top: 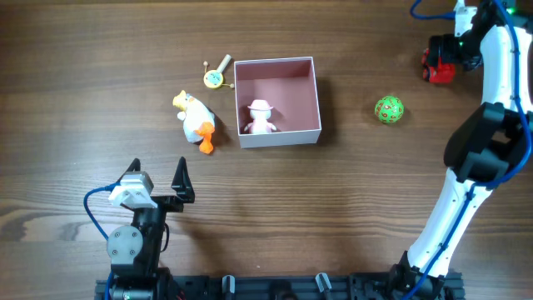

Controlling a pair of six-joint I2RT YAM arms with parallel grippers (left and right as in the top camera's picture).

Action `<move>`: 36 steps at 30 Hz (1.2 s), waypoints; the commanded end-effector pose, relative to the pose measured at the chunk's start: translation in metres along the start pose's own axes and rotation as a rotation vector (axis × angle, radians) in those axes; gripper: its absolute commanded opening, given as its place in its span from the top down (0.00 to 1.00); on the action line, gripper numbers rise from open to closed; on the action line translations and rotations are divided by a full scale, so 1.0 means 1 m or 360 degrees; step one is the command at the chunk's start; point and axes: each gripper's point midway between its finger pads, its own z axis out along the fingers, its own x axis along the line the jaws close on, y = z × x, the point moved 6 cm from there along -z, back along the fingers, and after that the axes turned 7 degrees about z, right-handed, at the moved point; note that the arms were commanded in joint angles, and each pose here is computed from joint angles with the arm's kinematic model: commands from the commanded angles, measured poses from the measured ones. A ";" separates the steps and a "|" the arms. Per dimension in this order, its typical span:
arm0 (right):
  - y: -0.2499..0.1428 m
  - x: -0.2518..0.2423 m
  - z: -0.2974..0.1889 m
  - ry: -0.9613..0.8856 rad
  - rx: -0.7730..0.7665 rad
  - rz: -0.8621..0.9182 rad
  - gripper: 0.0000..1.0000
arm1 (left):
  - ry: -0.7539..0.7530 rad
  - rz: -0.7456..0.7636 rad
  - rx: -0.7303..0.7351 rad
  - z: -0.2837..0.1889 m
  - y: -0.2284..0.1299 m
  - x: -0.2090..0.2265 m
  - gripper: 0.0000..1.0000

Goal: Pack container
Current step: 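Move the right gripper up and over to the red toy truck, then grasp the red toy truck with the right gripper and lift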

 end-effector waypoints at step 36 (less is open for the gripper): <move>0.034 0.045 -0.067 -0.0133 -0.0264 -0.0033 0.60 | -0.0012 -0.0015 0.0001 0.000 -0.001 0.000 0.00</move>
